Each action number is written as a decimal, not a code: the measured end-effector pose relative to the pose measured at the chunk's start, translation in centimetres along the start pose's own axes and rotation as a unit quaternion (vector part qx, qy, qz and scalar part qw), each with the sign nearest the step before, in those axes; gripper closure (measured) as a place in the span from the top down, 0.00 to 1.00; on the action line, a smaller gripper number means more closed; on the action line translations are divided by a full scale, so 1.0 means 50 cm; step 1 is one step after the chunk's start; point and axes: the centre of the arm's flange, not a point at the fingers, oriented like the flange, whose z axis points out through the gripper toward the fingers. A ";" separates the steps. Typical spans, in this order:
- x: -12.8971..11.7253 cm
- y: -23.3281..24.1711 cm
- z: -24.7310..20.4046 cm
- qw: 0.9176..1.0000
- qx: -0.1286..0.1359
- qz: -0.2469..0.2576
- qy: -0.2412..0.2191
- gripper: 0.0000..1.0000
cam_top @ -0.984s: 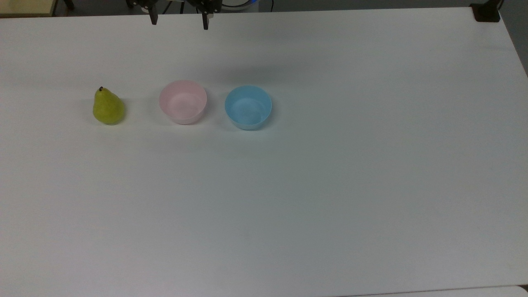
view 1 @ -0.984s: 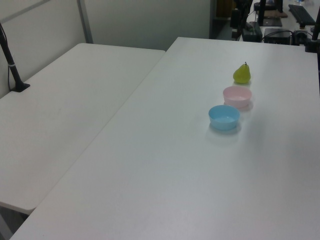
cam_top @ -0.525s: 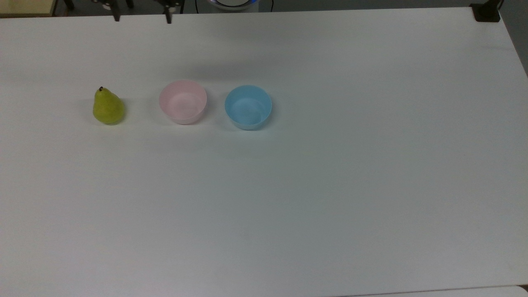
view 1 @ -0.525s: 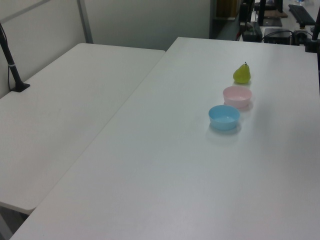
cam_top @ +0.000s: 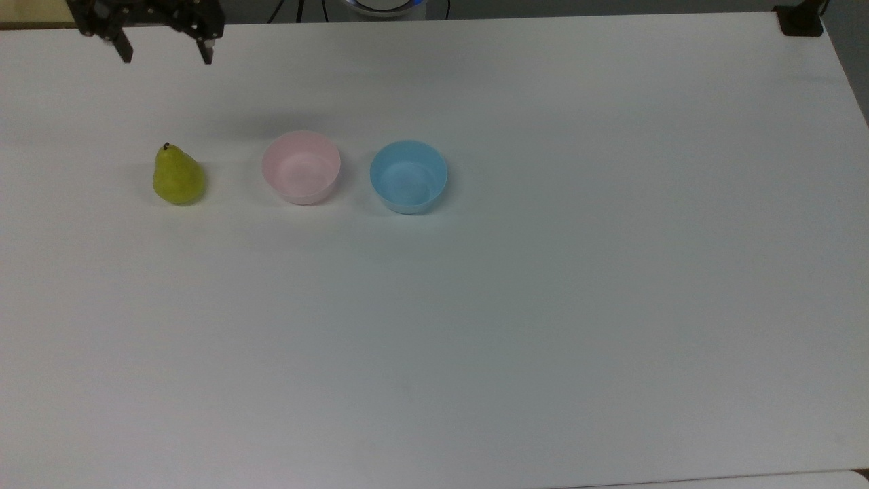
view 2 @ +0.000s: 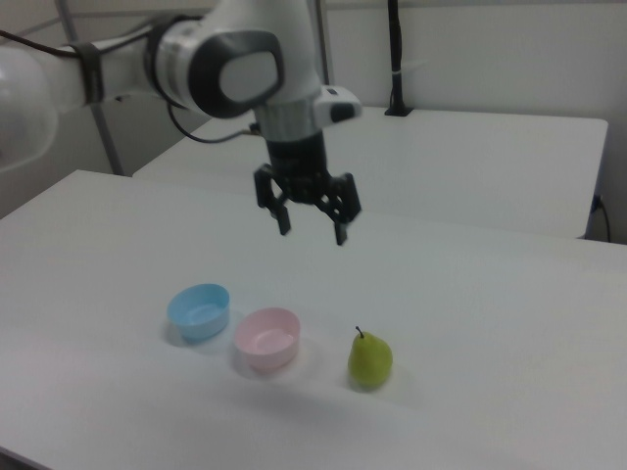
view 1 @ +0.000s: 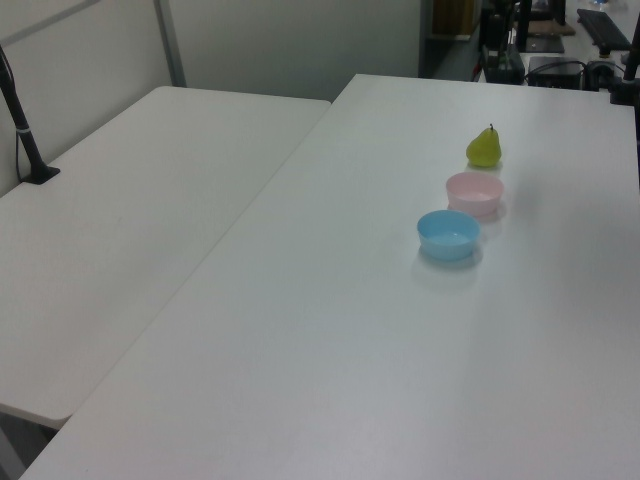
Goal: Place the pear in the bowl
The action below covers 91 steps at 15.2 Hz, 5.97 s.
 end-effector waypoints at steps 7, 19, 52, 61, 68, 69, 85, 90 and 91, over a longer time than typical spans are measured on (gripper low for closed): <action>0.045 0.077 0.187 1.000 -0.007 0.009 -0.013 1.00; 0.052 0.106 0.413 0.999 -0.027 0.000 -0.034 0.94; 0.057 -0.243 0.260 0.995 -0.014 0.044 -0.083 0.63; 0.057 -0.273 0.363 0.996 -0.016 0.032 -0.079 0.63; 0.070 -0.288 0.409 0.997 -0.018 0.025 -0.077 0.65; 0.070 -0.290 0.411 0.996 -0.018 0.024 -0.078 0.67; 0.050 -0.372 -0.001 1.000 -0.003 0.003 -0.030 1.00; 0.034 -0.427 -0.099 1.000 -0.003 -0.002 -0.023 1.00; 0.030 -0.427 -0.109 1.000 -0.003 -0.002 -0.019 1.00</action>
